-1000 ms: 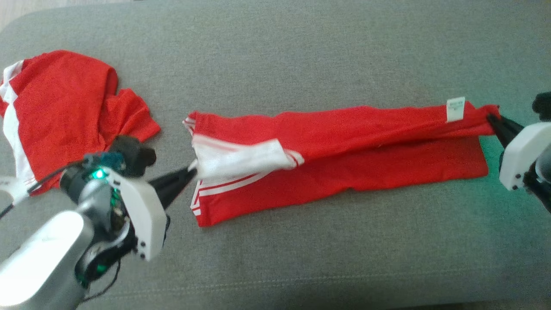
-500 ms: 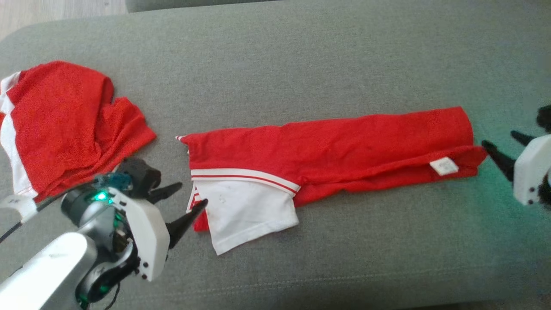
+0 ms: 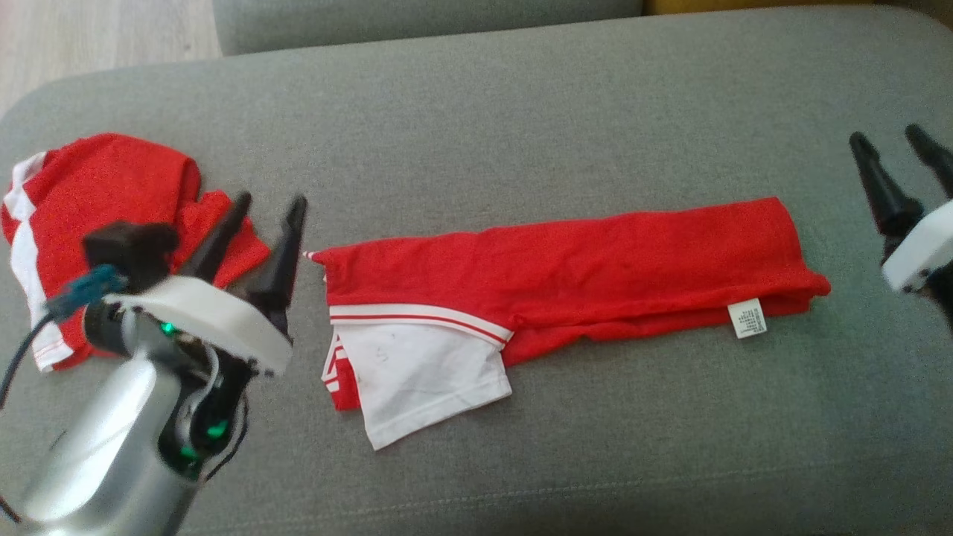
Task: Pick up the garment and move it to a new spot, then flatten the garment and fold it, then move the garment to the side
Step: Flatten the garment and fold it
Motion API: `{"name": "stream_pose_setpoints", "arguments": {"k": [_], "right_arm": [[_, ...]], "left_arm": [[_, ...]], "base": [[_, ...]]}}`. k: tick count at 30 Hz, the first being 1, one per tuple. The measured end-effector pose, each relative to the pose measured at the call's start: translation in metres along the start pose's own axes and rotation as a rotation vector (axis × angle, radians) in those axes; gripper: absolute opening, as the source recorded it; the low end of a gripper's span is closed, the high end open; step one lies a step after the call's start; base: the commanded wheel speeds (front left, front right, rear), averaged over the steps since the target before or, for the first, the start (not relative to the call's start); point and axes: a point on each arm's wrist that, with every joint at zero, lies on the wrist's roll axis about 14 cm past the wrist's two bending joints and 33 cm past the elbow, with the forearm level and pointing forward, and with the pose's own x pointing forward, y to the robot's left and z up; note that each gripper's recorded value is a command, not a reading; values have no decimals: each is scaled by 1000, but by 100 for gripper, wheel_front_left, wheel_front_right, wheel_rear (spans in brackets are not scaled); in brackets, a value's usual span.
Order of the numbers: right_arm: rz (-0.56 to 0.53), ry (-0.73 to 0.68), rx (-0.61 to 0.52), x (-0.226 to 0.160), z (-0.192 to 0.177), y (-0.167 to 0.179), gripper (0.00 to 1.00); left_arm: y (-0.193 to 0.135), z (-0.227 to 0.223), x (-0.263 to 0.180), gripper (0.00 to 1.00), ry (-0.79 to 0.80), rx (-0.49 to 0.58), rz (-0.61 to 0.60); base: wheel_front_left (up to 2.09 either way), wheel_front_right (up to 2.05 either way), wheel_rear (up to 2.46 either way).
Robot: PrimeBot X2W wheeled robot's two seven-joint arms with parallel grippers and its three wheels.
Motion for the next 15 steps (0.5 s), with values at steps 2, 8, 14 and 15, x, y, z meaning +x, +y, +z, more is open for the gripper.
{"name": "stream_pose_setpoints", "arguments": {"k": [2, 8, 14, 15], "right_arm": [[1, -55, 40, -4, -1, 7, 100], [-11, -188, 79, -16, -5, 23, 100], [-24, -241, 129, -27, -22, 45, 100], [-30, -236, 130, -30, -27, 47, 100]], "left_arm": [[0, 19, 2, 100, -115, -110, 33], [12, 27, -7, 100, -241, -170, 111], [4, -1, -22, 100, -223, -247, 138], [4, -7, -24, 100, -213, -228, 142]], "base": [[0, 0, 0], [0, 0, 0], [0, 0, 0], [0, 0, 0]]}}
